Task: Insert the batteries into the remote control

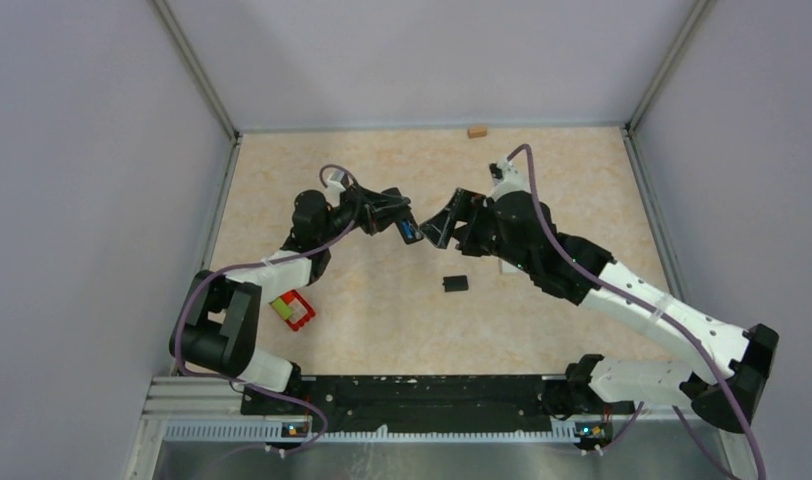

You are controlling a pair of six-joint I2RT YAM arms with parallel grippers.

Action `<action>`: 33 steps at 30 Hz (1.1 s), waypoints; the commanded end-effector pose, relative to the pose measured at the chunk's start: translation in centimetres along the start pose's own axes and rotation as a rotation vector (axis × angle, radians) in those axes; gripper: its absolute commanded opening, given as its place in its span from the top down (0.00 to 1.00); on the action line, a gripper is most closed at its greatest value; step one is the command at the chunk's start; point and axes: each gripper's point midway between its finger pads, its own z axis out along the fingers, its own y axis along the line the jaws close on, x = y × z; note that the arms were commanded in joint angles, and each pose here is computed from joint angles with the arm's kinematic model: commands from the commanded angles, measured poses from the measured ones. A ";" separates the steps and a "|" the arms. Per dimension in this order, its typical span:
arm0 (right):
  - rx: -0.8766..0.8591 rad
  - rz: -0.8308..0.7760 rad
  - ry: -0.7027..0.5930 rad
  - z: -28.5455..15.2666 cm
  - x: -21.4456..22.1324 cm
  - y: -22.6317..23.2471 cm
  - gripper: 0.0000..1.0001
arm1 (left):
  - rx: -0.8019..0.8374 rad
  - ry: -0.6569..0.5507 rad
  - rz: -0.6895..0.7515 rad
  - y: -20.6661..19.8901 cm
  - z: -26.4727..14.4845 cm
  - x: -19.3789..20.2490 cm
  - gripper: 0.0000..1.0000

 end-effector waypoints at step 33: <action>-0.211 0.161 -0.139 1.2 -2.8 4.2 0.69 | 0.181 0.117 -0.180 -8.0 -1.4 2.5 1.00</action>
